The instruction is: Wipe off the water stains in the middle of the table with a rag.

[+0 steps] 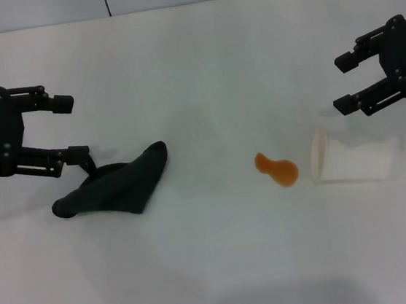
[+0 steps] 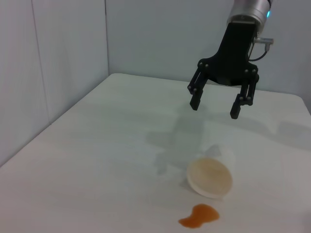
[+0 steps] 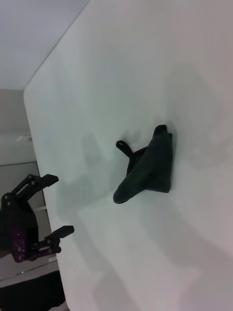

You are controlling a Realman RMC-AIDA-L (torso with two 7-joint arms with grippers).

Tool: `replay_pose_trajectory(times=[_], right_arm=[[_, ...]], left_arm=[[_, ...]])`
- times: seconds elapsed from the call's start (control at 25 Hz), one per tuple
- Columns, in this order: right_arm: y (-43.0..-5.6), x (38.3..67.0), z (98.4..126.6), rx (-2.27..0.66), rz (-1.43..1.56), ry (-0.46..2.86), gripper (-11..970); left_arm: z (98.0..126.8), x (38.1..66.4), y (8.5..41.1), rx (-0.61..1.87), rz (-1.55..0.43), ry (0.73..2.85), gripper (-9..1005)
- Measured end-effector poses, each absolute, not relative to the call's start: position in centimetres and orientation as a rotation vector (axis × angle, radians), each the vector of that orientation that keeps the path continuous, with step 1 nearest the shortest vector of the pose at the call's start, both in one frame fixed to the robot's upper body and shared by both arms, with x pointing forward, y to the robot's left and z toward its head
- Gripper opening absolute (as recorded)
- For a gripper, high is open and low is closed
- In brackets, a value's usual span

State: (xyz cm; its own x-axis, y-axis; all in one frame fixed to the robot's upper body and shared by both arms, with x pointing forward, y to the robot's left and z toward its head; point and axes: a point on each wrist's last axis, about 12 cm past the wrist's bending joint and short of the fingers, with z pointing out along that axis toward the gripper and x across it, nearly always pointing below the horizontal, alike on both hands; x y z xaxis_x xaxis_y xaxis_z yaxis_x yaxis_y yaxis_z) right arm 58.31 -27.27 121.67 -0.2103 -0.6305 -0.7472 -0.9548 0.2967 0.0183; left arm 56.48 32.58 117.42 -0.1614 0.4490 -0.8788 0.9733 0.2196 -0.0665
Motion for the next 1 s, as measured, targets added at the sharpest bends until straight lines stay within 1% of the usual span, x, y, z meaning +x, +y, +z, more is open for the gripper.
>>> replay_pose_trajectory(times=[0.72,1.0], right_arm=[[-27.00,58.41,121.61,-1.424,0.649,1.937,745],[-26.99,58.89,121.72,-1.415,0.613,2.000,747]], left_arm=[[117.35,56.53,32.53,1.331,-0.870,1.738,873],[117.38,56.52,32.56,1.331,-0.871,1.740,872]])
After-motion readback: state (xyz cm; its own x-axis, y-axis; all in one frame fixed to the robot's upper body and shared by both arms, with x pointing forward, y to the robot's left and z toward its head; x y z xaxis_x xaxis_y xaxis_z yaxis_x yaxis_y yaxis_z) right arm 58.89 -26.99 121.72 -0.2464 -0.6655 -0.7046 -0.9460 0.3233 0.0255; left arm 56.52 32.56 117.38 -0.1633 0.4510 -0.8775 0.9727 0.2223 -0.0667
